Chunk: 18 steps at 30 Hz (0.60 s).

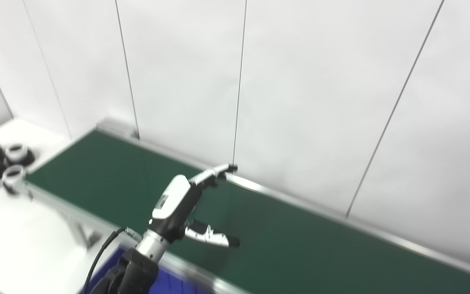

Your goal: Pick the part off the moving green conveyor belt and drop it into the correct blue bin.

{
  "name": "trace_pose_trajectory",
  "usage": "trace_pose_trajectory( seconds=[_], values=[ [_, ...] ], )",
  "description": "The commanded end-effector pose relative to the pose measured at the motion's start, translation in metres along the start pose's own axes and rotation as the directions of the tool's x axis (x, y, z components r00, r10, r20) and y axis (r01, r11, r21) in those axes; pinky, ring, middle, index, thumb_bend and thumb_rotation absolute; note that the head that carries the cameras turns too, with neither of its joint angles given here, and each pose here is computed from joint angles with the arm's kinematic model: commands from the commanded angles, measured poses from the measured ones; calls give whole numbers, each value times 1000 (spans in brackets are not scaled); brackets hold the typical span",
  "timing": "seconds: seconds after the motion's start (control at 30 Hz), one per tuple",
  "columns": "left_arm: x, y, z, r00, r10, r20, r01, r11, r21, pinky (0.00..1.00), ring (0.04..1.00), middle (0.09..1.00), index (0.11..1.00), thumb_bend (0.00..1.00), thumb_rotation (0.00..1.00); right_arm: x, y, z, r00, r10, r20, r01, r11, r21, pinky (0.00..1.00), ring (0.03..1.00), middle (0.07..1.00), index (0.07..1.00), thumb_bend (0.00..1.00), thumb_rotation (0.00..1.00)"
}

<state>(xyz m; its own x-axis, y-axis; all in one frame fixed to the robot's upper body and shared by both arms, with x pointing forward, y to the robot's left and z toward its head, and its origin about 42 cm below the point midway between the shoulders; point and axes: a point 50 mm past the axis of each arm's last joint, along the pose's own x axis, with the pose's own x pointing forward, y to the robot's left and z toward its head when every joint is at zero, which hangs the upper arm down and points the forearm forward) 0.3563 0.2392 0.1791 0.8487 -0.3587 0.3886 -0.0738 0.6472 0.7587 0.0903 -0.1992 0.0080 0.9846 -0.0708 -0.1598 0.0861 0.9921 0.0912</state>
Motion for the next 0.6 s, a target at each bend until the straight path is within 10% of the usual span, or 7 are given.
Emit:
trace_pose_trajectory(
  seconds=[0.0,0.57],
  values=[
    [25,9,3,997,8,71,-13,998,68,722,827,856,851,935,347,3,4,8,997,19,76,-19,1000,-2,1000,1000,1000,1000,899,1000],
    [94,10,-24,976,-216,-13,207,914,348,847,888,865,821,977,327,-2,-4,11,996,20,84,-22,1000,18,1000,1000,1000,1000,913,1000]
  ],
)
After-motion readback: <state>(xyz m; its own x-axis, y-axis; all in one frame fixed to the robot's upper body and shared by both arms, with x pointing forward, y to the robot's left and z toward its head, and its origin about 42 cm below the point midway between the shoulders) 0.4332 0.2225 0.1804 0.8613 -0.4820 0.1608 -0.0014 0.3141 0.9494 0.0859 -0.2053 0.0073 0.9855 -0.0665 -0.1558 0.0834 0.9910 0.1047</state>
